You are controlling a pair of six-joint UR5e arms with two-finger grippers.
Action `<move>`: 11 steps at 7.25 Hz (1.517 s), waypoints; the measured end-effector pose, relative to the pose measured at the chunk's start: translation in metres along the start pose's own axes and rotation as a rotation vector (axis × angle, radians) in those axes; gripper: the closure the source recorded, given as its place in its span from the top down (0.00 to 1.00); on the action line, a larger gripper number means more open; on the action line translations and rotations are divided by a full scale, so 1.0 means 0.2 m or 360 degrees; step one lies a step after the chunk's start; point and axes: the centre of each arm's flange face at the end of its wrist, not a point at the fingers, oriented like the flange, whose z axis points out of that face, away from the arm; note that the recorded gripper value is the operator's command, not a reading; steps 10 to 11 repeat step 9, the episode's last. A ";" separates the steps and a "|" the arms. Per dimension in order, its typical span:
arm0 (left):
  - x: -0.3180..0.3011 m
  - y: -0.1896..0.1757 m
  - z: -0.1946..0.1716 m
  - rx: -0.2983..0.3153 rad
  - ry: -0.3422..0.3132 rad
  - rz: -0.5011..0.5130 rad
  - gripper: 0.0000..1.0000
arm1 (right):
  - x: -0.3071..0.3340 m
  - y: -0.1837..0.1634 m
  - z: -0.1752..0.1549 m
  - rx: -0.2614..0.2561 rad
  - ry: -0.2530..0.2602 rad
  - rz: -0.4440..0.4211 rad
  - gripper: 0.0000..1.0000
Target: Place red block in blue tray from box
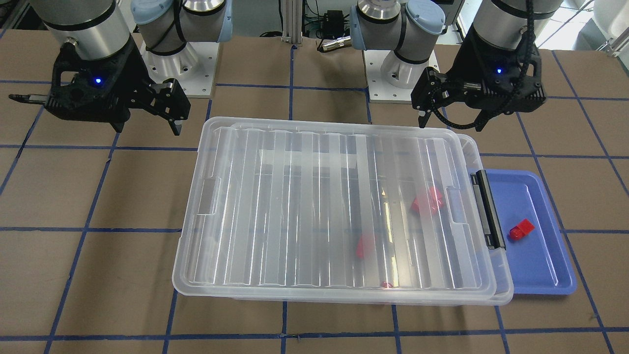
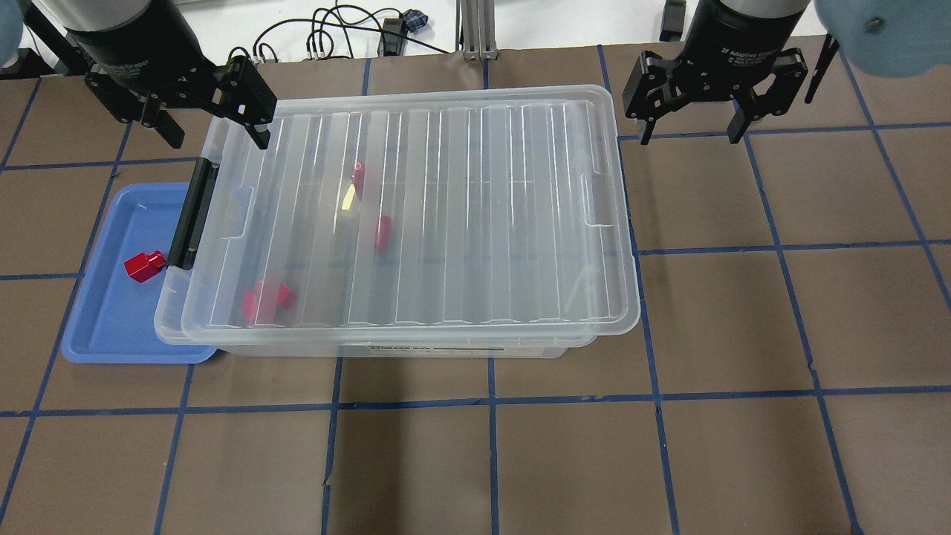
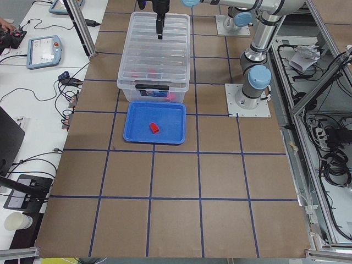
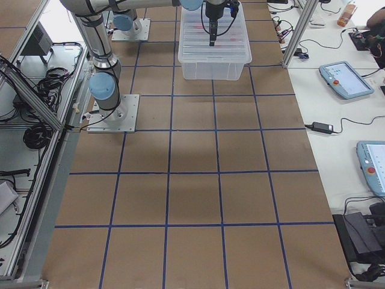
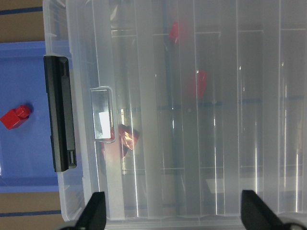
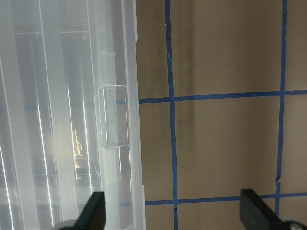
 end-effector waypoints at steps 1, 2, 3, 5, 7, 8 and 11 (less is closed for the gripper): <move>0.00 0.00 0.00 -0.0003 -0.0002 -0.0001 1.00 | 0.00 -0.01 -0.05 0.0028 -0.0014 0.0009 1.00; 0.00 0.00 0.01 -0.0007 -0.0003 -0.0023 1.00 | 0.00 -0.03 -0.08 0.0043 -0.0026 0.0017 1.00; 0.00 -0.01 0.01 -0.0012 -0.0003 -0.0053 1.00 | 0.01 -0.04 -0.08 0.0049 -0.0030 0.0022 1.00; 0.00 -0.01 0.02 -0.0018 -0.0001 -0.0071 1.00 | 0.01 -0.04 -0.08 0.0046 -0.0028 0.0028 1.00; 0.02 -0.02 0.03 -0.0014 -0.0001 -0.0073 1.00 | 0.01 -0.03 -0.06 0.0036 -0.0029 0.0027 1.00; 0.03 -0.03 0.03 -0.0013 0.0001 -0.0070 1.00 | 0.01 -0.03 -0.06 0.0032 -0.0029 0.0026 1.00; 0.03 -0.02 0.03 -0.0011 0.0003 -0.0067 1.00 | 0.01 -0.03 -0.06 0.0031 -0.0029 0.0025 1.00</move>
